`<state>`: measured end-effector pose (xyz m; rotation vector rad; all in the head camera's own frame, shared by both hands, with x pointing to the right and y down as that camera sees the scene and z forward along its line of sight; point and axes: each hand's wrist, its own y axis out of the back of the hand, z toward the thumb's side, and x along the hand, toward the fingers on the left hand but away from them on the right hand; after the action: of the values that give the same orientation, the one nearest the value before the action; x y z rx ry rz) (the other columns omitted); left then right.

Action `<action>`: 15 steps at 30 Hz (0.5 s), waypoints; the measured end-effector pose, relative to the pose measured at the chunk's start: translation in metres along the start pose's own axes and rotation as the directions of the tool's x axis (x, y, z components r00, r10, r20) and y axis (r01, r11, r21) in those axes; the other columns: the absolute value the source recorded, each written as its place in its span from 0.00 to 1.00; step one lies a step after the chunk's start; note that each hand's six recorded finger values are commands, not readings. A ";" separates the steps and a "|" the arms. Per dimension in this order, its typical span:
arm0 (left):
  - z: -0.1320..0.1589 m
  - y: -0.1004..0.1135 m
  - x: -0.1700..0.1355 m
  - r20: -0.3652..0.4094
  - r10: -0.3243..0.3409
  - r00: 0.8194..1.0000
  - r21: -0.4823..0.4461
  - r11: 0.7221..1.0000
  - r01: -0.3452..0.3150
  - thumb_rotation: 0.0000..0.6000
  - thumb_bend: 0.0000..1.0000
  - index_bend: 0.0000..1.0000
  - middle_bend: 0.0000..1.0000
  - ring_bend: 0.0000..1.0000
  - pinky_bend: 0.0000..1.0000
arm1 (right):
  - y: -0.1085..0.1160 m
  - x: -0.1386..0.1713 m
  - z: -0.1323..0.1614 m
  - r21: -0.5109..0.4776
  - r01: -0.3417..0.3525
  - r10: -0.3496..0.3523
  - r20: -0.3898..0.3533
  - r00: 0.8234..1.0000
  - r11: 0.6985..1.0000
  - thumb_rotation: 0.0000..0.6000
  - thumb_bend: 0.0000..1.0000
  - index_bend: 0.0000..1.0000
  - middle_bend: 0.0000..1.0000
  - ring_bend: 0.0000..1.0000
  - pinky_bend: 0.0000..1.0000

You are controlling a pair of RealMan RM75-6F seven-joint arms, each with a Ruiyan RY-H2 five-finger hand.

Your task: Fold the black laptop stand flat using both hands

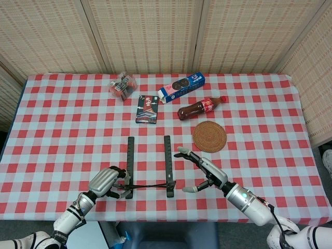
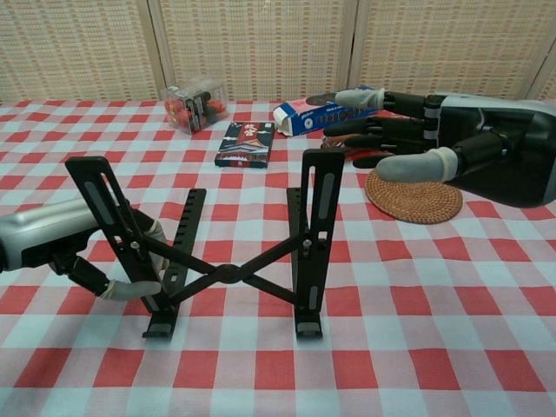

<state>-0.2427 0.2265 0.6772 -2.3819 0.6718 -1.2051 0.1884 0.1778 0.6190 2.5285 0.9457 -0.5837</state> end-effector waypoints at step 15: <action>0.001 0.001 0.000 0.002 -0.004 1.000 0.000 1.000 0.004 0.90 0.38 0.58 0.41 0.39 0.28 | 0.001 0.004 -0.005 0.062 0.006 -0.007 0.017 1.000 0.998 1.00 0.07 0.04 0.14 0.01 0.01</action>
<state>-0.2421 0.2260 0.6766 -2.3851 0.6663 -1.2043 0.1932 0.1821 0.6214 2.5714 0.9436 -0.6447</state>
